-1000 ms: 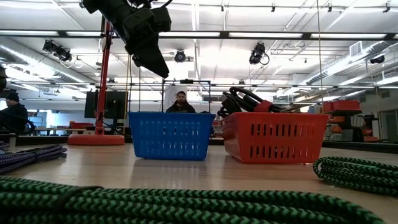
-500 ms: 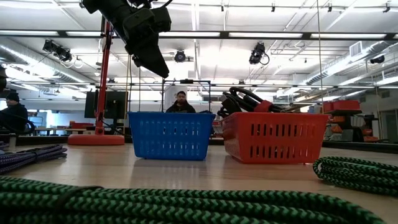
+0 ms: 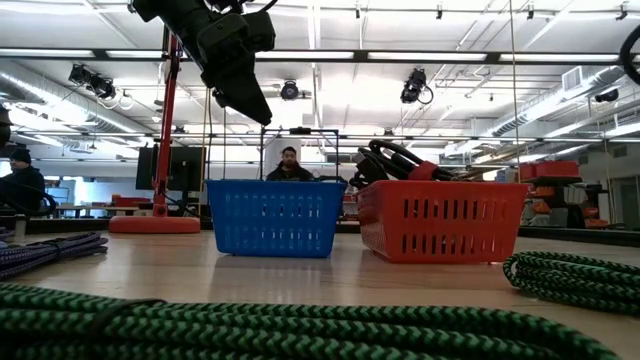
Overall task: Pick & Place USB Port
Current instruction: Put the green charger cable into the blue bin
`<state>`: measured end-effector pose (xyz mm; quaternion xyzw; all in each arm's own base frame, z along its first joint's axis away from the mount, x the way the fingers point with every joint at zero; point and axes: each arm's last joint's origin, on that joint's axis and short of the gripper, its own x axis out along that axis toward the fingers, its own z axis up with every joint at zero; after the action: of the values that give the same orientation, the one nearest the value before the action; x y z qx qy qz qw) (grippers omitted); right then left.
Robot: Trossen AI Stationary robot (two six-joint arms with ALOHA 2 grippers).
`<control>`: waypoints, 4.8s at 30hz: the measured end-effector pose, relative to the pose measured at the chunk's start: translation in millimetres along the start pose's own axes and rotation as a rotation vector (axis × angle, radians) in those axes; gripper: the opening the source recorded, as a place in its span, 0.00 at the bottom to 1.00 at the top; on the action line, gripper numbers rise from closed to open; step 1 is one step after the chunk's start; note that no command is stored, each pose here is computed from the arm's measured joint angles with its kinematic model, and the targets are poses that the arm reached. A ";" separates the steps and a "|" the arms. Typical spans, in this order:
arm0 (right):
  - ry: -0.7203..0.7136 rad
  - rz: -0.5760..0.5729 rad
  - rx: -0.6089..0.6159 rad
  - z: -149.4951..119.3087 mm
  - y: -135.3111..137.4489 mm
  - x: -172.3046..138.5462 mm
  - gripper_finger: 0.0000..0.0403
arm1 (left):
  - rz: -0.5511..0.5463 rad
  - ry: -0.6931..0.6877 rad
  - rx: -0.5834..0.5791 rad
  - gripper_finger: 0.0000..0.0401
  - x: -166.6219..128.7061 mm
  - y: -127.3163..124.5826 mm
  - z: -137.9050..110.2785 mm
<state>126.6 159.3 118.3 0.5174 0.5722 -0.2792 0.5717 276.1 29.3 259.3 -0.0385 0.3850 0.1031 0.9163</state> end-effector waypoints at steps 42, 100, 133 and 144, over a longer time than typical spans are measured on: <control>-1.166 0.172 -0.966 80.3 125.0 -158.9 0.00 | -0.261 -0.643 0.061 0.31 -20.8 -11.1 58.1; -1.217 0.324 -1.196 117.6 151.2 -166.7 0.05 | -0.283 -0.797 0.012 0.03 14.8 -46.8 66.1; -1.153 0.038 -1.098 115.7 111.3 -179.1 0.16 | 0.201 -0.275 -0.431 0.03 5.4 -115.7 -19.5; -1.134 0.034 -1.113 115.6 110.3 -177.8 0.15 | 0.236 -0.291 -0.557 0.03 23.2 -123.3 -26.8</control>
<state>235.7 39.5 294.0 -0.0565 0.2416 -0.1645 0.9547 300.1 -91.3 222.9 -0.2273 0.2092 0.3141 0.8977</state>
